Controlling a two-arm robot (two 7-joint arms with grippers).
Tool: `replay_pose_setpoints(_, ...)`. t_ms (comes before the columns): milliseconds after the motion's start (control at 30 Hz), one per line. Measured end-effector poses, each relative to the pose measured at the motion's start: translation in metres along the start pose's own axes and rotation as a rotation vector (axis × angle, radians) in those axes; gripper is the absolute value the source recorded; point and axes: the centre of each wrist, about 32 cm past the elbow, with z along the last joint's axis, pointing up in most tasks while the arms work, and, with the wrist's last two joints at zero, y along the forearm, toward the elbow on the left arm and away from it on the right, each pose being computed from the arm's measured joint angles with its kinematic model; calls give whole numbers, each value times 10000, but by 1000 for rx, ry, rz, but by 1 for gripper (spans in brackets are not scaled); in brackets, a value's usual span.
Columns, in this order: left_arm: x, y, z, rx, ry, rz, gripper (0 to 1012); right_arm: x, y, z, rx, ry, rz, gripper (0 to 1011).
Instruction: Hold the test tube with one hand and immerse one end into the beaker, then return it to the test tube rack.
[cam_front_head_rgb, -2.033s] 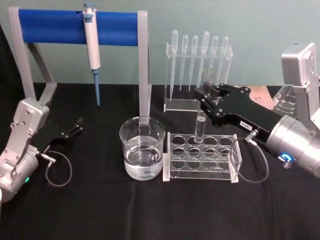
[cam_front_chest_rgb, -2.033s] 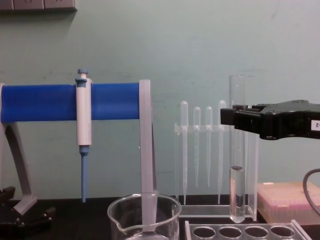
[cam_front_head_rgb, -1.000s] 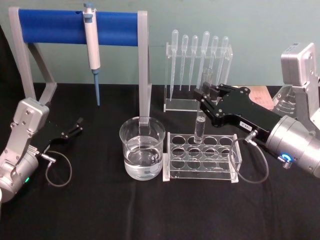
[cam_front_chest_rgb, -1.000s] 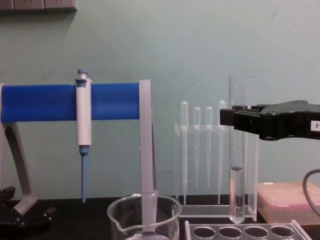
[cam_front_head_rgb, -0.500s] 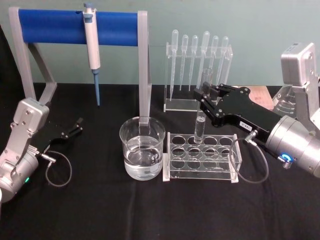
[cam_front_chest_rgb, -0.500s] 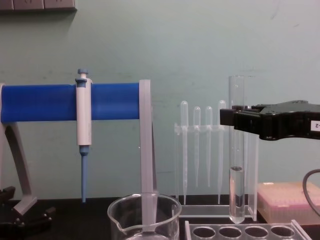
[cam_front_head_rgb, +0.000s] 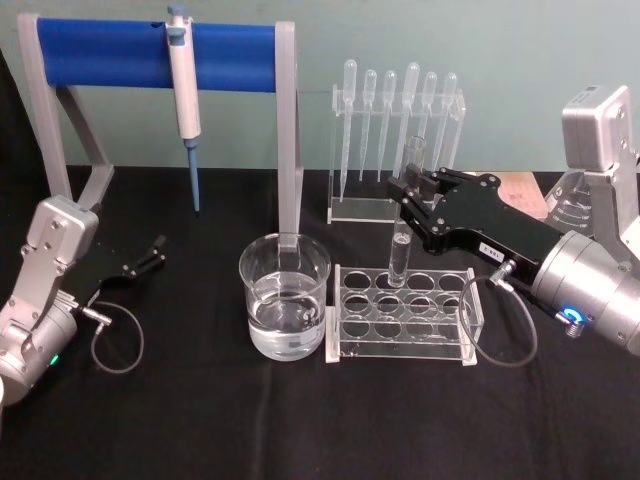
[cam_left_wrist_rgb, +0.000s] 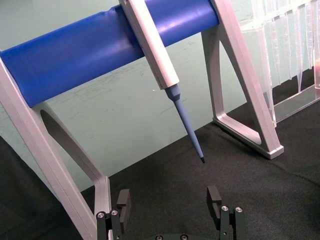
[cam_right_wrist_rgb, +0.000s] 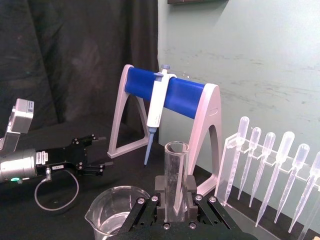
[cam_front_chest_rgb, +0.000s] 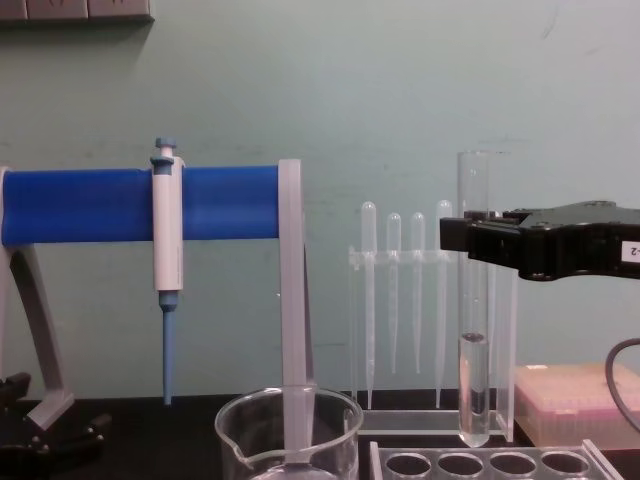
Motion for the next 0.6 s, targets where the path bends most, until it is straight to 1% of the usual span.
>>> replay_pose_setpoints(600, 0, 0, 0, 0, 0, 0, 1000, 0, 0, 0, 0, 0, 0, 231)
